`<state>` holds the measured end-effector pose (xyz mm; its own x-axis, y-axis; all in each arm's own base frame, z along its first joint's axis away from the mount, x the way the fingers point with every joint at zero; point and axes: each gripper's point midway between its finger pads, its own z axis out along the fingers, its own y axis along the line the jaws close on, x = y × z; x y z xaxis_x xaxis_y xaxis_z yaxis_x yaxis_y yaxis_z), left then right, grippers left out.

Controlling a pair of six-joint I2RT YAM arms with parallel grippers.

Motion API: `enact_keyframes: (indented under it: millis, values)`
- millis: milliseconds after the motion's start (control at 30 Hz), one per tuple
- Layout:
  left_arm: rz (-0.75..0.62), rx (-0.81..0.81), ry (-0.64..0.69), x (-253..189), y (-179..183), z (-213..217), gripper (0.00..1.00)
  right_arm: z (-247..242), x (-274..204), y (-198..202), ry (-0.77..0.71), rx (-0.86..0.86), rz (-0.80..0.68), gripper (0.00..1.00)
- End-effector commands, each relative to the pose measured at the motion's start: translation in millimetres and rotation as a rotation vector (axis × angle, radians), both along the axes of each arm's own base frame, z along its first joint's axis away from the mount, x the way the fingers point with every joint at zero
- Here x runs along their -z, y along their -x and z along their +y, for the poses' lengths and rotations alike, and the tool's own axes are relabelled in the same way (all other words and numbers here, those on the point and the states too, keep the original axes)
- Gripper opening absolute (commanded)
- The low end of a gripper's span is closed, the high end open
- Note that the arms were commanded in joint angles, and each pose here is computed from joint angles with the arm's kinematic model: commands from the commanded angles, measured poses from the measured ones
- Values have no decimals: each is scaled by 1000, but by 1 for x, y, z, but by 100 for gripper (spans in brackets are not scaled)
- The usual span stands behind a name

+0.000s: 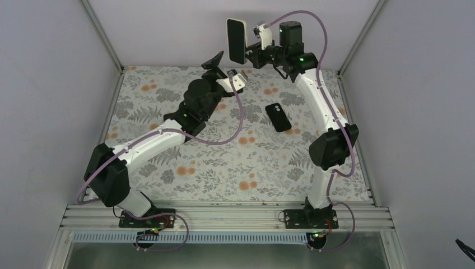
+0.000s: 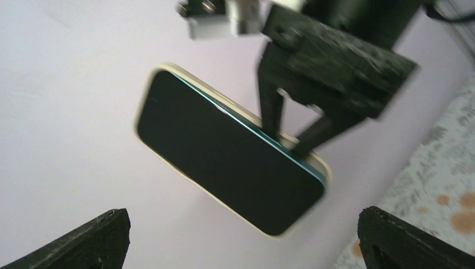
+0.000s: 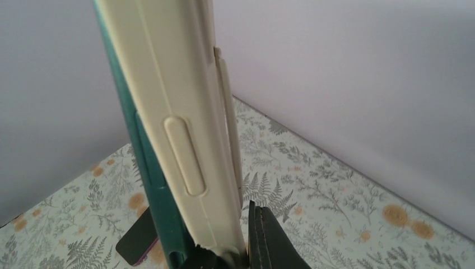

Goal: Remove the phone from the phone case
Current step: Remove the phone case from the phone.

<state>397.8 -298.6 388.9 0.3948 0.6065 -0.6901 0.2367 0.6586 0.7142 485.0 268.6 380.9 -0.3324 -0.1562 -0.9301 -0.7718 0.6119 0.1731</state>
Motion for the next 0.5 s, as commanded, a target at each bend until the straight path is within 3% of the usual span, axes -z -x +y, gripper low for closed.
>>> enact_keyframes:
  millis: [0, 467]
  values:
    - [-114, -35, 101, -36, -4, 2, 100, 1, -40, 11, -76, -15, -83, 3]
    - [-85, -101, 85, -6, -29, -8, 100, 3, -46, 24, -95, -33, -81, 3]
